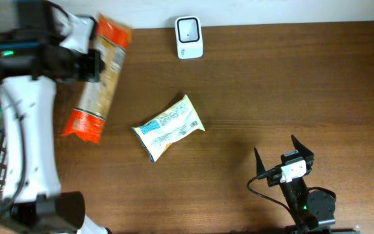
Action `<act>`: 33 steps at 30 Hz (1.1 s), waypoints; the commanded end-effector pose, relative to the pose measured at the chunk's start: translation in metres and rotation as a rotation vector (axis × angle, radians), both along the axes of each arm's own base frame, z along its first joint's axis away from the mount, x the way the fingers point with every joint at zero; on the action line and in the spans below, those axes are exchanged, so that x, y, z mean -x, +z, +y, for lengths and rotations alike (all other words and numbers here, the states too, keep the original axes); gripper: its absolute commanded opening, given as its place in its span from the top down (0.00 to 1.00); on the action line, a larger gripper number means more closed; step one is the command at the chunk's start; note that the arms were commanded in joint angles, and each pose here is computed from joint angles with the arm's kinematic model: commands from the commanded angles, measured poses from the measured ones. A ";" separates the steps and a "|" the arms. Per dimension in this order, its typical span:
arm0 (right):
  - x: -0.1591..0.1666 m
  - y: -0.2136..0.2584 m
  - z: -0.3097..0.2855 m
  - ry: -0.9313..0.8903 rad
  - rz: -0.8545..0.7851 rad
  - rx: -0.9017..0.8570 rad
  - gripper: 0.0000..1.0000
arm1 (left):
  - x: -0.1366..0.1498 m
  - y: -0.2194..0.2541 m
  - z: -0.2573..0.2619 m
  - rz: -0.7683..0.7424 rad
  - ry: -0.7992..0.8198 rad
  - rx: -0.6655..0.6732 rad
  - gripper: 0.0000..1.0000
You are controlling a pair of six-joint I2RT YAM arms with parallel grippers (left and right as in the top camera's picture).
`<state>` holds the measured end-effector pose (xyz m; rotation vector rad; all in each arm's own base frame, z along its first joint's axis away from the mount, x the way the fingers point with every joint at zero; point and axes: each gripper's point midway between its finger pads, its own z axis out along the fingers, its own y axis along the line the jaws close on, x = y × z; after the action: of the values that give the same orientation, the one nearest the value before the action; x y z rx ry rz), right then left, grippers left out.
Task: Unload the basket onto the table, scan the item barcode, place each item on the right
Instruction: 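Place the red-orange package beside the snack bag with the left gripper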
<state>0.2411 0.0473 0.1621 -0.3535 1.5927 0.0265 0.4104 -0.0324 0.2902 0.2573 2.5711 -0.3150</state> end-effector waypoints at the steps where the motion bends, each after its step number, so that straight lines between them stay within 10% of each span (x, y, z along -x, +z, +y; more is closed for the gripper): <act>1: -0.001 -0.003 -0.003 -0.012 0.005 -0.003 0.01 | 0.003 -0.064 -0.020 0.144 0.032 0.051 1.00; 11: -0.001 -0.003 -0.003 -0.012 0.005 -0.003 0.01 | 0.027 -0.168 -0.050 0.298 0.030 0.071 1.00; 16: -0.001 -0.003 -0.003 -0.012 0.005 -0.003 0.01 | 0.026 -0.166 -0.066 0.282 -0.010 0.090 0.19; 19: -0.001 -0.003 -0.003 -0.012 0.005 -0.003 0.01 | 0.022 -0.159 -0.071 0.263 -0.025 0.116 0.01; 27: -0.001 -0.003 -0.003 -0.012 0.005 -0.003 0.01 | -0.026 0.039 -0.036 -0.307 -0.102 0.027 0.01; 33: -0.001 -0.003 -0.003 -0.012 0.005 -0.003 0.01 | -0.005 0.129 0.102 -0.494 0.387 -0.199 0.02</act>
<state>0.2411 0.0473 0.1620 -0.3532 1.5932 0.0268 0.4324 -0.0104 0.3978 0.2000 2.1248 -0.1459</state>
